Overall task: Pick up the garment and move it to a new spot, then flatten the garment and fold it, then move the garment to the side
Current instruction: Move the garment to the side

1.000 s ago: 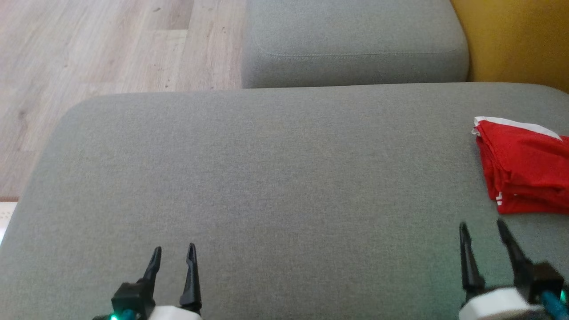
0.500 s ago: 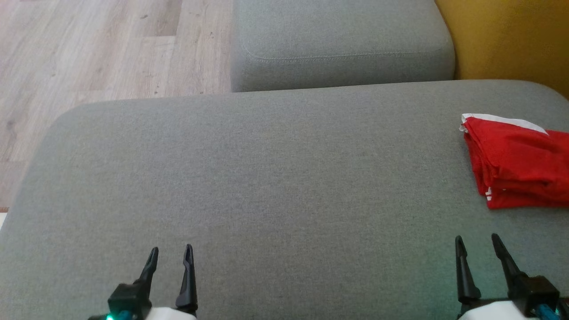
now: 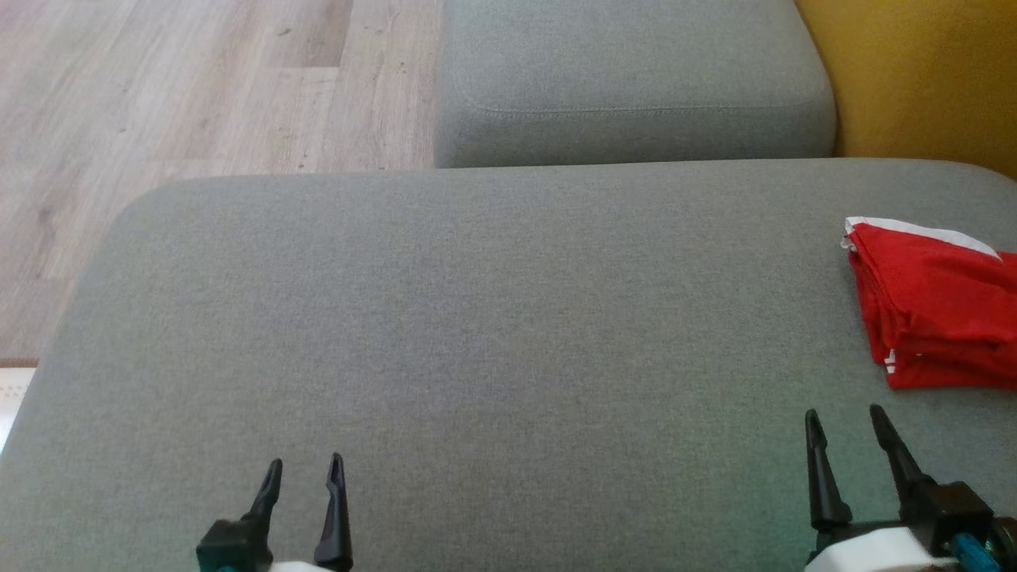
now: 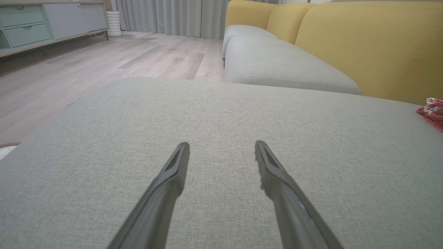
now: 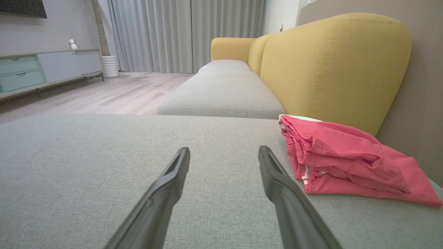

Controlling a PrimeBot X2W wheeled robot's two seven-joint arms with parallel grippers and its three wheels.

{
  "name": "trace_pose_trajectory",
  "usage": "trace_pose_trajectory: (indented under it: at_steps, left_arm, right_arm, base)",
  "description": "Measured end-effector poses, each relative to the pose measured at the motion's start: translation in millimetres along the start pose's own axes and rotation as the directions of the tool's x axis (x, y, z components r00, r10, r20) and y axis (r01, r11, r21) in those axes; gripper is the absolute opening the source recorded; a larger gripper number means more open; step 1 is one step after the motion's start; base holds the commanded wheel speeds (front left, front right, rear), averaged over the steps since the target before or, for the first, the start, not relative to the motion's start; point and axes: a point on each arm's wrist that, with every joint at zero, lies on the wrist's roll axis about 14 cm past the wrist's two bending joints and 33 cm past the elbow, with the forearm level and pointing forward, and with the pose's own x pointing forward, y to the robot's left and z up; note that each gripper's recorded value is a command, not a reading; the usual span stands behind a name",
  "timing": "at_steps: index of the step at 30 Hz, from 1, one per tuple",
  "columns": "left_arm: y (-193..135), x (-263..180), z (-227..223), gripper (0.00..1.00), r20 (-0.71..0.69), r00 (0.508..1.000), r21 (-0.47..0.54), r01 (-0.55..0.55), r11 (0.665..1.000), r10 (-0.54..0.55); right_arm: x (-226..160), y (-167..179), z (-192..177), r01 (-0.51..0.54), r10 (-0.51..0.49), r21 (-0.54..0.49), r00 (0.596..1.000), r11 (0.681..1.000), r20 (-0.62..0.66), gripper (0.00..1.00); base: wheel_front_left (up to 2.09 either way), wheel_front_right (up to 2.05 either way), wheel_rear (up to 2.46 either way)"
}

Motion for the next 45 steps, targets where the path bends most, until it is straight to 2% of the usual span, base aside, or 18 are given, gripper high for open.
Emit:
trace_pose_trajectory:
  at_steps: [2, 3, 10, 24, 34, 45]
  left_arm:
    - [1, 0, 1, 1.0, 0.003, 1.0, 0.001, -0.007, 1.0, 0.007]
    - [2, -1, -1, 0.0, -0.003, 1.0, 0.003, -0.009, 1.0, 0.009]
    - [7, -19, -41, 0.0, -0.14, 0.99, -0.007, -0.029, 1.0, 0.028]
    - [9, -10, -42, 0.0, -0.172, 0.985, -0.17, -0.062, 0.984, 0.032]
    - [14, -2, -41, 0.0, -0.19, 0.981, -0.28, -0.095, 0.955, 0.042]
    - [16, 6, -39, 0.0, -0.203, 0.978, -0.397, -0.122, 0.91, 0.042]
  right_arm:
    - [0, 1, 1, -0.004, 0.004, 0.0, 1.0, 1.0, 0.003, 1.0]
    - [-1, 2, -2, -0.005, 0.005, 0.0, 1.0, 1.0, -0.005, 0.0]
    - [-22, 0, -47, 0.013, -0.007, 0.033, 0.988, 0.999, -0.155, 0.0]
    - [-20, -7, -48, 0.087, -0.053, 0.2, 0.984, 0.976, -0.169, 0.0]
    - [-14, -13, -44, 0.129, -0.08, 0.316, 0.983, 0.94, -0.164, 0.0]
    - [-9, -18, -41, 0.169, -0.103, 0.442, 0.98, 0.881, -0.169, 0.0]
  base:
    - [0.0, 0.0, 0.0]
    - [0.0, 0.0, 0.0]
    - [0.0, 0.0, 0.0]
    - [0.0, 0.0, 0.0]
    - [0.0, 0.0, 0.0]
    - [0.0, 0.0, 0.0]
